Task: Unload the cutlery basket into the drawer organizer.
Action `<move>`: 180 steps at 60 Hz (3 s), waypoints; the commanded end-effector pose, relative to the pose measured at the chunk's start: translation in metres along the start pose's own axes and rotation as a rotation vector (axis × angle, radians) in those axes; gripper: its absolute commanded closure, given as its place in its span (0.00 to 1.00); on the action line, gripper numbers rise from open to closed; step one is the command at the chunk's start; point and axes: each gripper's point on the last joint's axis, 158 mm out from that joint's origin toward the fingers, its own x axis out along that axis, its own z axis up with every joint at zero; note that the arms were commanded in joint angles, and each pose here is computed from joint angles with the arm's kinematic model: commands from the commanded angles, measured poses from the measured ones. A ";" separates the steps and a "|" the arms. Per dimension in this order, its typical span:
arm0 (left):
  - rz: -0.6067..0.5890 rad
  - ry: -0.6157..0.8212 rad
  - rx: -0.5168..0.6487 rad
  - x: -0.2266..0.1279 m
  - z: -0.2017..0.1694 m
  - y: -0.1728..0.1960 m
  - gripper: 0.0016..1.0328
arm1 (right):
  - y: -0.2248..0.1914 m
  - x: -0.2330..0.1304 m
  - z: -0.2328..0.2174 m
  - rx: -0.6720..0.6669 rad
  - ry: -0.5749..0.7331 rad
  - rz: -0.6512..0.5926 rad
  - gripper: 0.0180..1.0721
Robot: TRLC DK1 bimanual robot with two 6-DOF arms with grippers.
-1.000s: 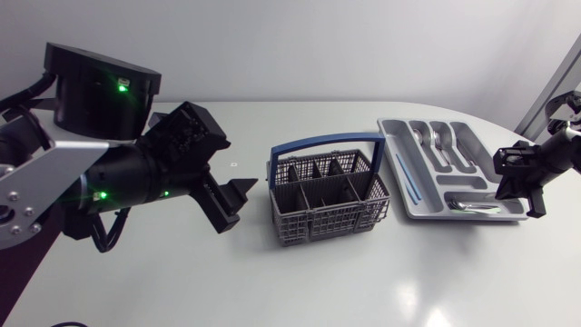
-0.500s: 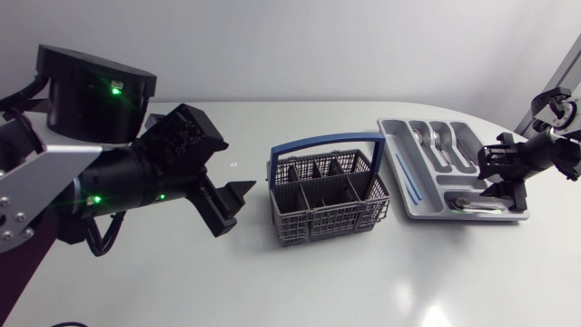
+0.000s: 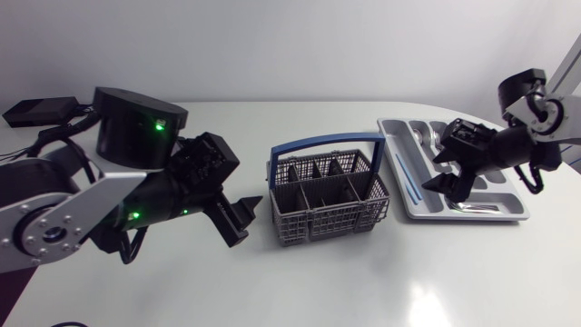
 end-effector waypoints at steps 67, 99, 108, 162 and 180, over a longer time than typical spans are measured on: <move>0.014 0.114 -0.104 0.043 -0.100 0.057 0.09 | 0.115 0.068 0.121 0.052 -0.017 0.058 0.12; 0.070 0.056 -0.148 0.027 -0.092 0.094 0.15 | 0.094 0.074 0.105 0.116 0.007 -0.001 0.13; 0.083 0.063 -0.199 0.036 -0.093 0.108 0.43 | 0.092 0.069 0.107 0.127 -0.015 -0.014 0.32; -0.091 0.099 -0.204 0.086 -0.088 0.054 0.78 | 0.089 0.075 0.139 0.200 -0.114 -0.004 0.83; -0.096 0.093 -0.204 0.084 -0.085 0.050 0.77 | 0.086 0.074 0.128 0.212 -0.107 -0.011 0.83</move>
